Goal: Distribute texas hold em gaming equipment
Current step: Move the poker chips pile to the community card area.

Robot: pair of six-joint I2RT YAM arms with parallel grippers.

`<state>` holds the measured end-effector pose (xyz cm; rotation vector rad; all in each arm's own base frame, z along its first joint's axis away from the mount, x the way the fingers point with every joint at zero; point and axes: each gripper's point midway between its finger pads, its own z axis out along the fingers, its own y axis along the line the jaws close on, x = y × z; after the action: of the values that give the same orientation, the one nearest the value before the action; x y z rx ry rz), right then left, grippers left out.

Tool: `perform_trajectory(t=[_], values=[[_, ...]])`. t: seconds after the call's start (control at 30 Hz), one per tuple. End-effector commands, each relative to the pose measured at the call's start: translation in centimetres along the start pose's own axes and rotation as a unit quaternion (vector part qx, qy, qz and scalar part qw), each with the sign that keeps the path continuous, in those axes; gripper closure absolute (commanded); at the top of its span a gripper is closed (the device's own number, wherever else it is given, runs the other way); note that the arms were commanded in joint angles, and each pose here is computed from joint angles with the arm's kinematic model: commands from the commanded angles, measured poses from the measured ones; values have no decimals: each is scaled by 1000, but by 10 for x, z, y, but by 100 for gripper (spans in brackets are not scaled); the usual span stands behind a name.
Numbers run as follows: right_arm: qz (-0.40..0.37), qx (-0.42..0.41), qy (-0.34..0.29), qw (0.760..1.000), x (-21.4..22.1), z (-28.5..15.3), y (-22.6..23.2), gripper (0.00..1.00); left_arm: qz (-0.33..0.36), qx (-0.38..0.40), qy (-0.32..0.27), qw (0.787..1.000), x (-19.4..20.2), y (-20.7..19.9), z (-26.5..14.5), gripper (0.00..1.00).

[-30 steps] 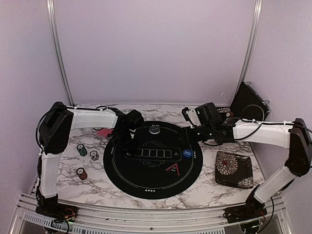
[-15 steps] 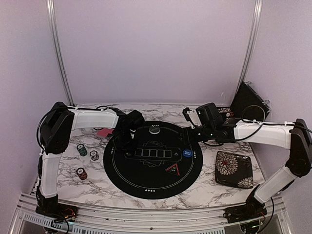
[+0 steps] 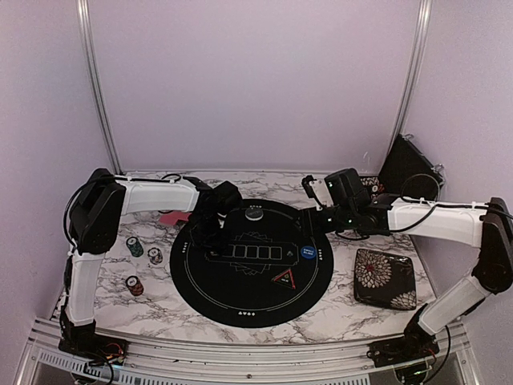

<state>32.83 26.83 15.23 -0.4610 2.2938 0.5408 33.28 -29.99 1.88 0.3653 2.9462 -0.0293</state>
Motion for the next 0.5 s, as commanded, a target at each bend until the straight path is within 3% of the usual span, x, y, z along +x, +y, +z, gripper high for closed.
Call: perform_trajectory(t=[0.0,0.47], values=[[-1,-1,-21,1000,-10,-7,-2,39,14,16,26,999,11,-20,16,57],[1,11,-25,1000,-7,-13,-12,39,30,26,30,999,1,-49,22,57]])
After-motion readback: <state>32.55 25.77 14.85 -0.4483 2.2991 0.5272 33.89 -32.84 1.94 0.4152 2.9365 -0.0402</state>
